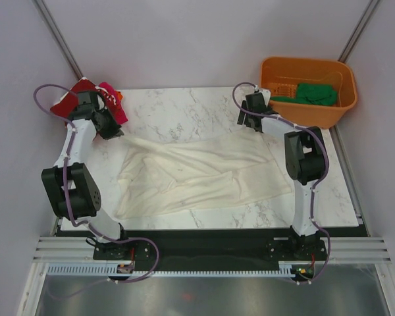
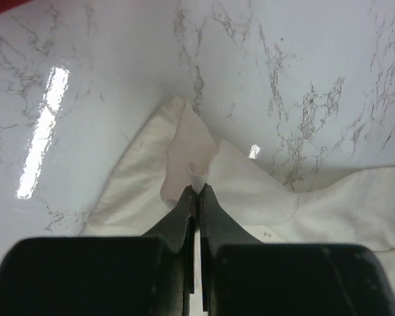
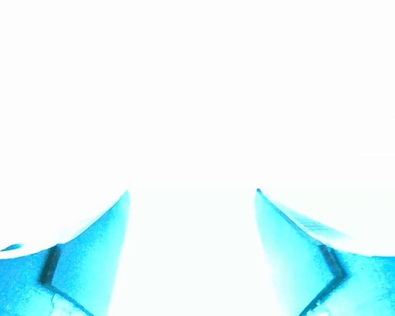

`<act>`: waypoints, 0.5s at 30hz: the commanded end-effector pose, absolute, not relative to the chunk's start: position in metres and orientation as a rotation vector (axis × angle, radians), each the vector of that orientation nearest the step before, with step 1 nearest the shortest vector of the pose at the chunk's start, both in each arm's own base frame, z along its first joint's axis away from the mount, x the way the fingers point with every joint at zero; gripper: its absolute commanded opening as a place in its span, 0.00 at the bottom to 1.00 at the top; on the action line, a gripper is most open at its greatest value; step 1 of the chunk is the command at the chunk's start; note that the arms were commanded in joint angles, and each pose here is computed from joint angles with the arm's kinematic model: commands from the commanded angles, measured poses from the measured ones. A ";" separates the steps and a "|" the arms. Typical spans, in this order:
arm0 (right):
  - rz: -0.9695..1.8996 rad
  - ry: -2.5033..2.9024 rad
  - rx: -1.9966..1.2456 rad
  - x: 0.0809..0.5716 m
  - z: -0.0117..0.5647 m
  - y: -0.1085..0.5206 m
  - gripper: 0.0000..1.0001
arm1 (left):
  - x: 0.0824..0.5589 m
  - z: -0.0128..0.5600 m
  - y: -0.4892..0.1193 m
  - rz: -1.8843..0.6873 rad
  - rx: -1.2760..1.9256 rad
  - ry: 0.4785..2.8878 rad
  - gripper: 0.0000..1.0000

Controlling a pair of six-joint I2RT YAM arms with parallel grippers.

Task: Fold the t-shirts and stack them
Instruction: Fold the tshirt

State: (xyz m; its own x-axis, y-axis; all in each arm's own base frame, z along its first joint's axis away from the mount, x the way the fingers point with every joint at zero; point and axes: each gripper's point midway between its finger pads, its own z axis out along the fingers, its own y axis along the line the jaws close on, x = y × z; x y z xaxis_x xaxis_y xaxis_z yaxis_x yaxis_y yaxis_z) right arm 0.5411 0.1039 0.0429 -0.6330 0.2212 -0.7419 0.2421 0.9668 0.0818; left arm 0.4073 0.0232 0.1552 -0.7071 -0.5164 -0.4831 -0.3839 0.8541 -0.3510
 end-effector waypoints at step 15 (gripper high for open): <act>0.011 2.185 -0.010 0.501 0.110 0.176 0.98 | 0.400 0.183 0.060 -0.229 -0.676 2.338 0.02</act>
State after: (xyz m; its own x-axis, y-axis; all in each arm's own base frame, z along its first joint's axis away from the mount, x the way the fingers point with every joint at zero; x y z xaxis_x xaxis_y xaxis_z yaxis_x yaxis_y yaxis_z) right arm 0.4840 0.1702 0.0446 -0.7037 -0.0133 -0.7103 -0.0021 0.9999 -0.0167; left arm 0.3991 0.0542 0.1742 -0.6403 -0.5642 -0.5213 -0.4342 0.8257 -0.3602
